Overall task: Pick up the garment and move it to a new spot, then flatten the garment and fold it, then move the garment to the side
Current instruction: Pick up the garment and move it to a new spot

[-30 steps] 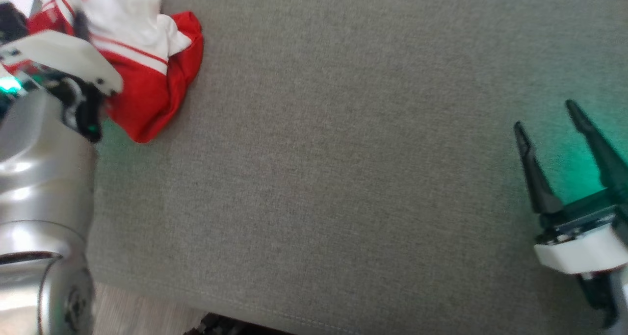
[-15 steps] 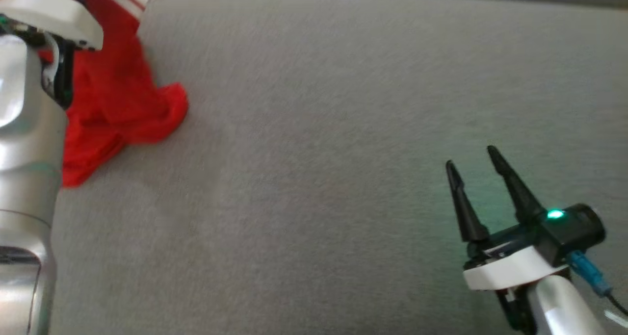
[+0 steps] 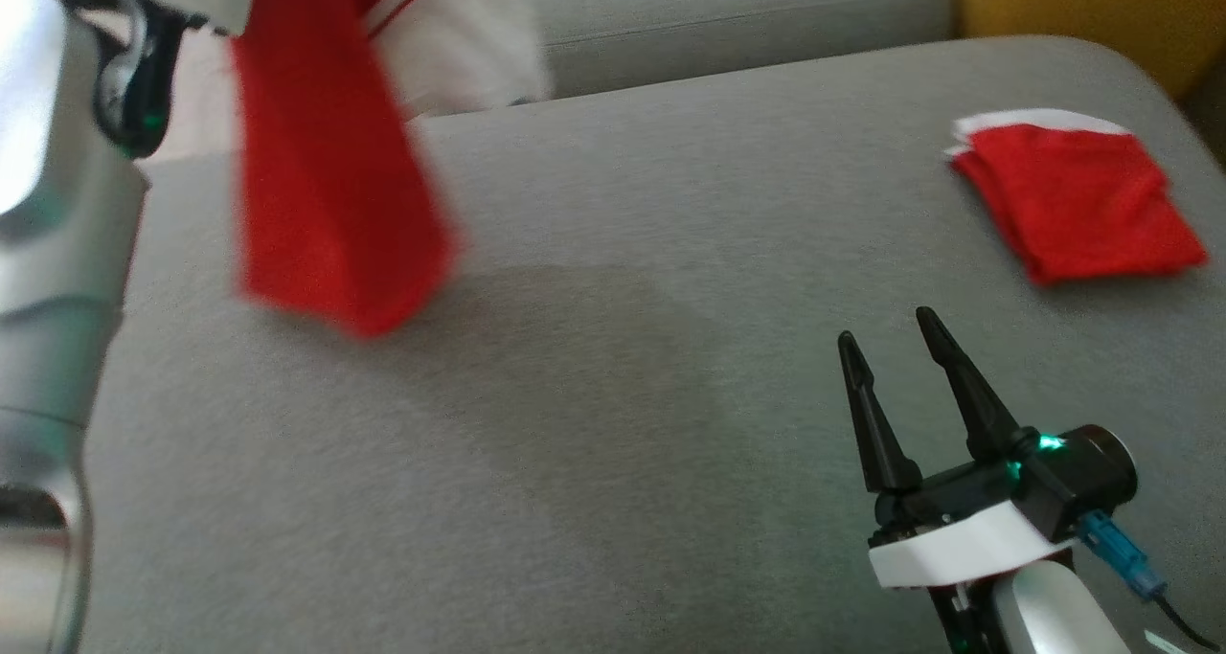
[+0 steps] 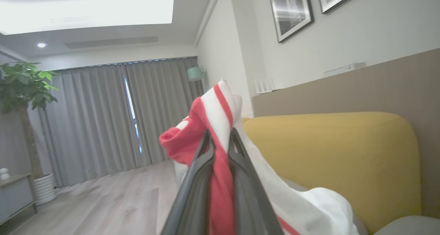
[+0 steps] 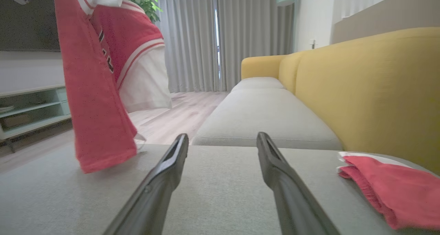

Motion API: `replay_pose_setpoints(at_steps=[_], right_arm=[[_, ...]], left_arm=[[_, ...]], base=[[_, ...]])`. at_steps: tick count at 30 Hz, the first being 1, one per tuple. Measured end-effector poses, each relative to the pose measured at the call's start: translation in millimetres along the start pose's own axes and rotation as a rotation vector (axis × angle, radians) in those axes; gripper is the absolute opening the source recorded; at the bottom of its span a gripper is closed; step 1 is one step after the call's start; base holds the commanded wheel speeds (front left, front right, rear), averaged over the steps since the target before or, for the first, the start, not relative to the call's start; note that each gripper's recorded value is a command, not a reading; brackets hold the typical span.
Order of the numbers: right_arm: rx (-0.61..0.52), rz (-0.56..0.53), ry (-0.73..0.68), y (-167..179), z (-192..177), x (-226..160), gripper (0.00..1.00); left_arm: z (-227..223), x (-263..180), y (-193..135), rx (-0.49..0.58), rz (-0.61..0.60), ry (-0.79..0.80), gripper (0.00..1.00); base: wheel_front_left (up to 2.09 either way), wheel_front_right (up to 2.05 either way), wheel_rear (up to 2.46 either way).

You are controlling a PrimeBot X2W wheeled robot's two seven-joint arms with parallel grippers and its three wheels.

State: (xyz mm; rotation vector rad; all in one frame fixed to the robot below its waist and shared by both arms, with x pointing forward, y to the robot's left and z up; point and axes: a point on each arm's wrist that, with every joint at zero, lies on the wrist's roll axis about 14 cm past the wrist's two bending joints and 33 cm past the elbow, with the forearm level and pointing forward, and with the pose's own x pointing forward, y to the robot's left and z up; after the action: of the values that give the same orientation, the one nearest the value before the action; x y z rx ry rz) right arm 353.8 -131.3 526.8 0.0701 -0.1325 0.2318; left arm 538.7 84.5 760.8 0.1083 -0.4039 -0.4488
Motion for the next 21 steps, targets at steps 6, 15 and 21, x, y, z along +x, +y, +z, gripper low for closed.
replay_pose_setpoints(at_steps=[6,15,21], right_arm=[[0.008,-0.071,-0.006,-16,3,-12,1.0],[0.029,-0.122,0.05,-30,-16,-7,1.0],[0.046,-0.11,0.093,-27,-32,0,1.0]], left_arm=[[-6,24,-65,-0.083,-0.133,-0.033,0.0],[-182,-62,-148,-0.271,-0.187,0.273,0.0],[-226,-139,-196,-0.374,-0.184,0.418,0.0]], base=[[0.0,0.0,0.0],[0.0,0.0,0.0],[0.0,0.0,0.0]])
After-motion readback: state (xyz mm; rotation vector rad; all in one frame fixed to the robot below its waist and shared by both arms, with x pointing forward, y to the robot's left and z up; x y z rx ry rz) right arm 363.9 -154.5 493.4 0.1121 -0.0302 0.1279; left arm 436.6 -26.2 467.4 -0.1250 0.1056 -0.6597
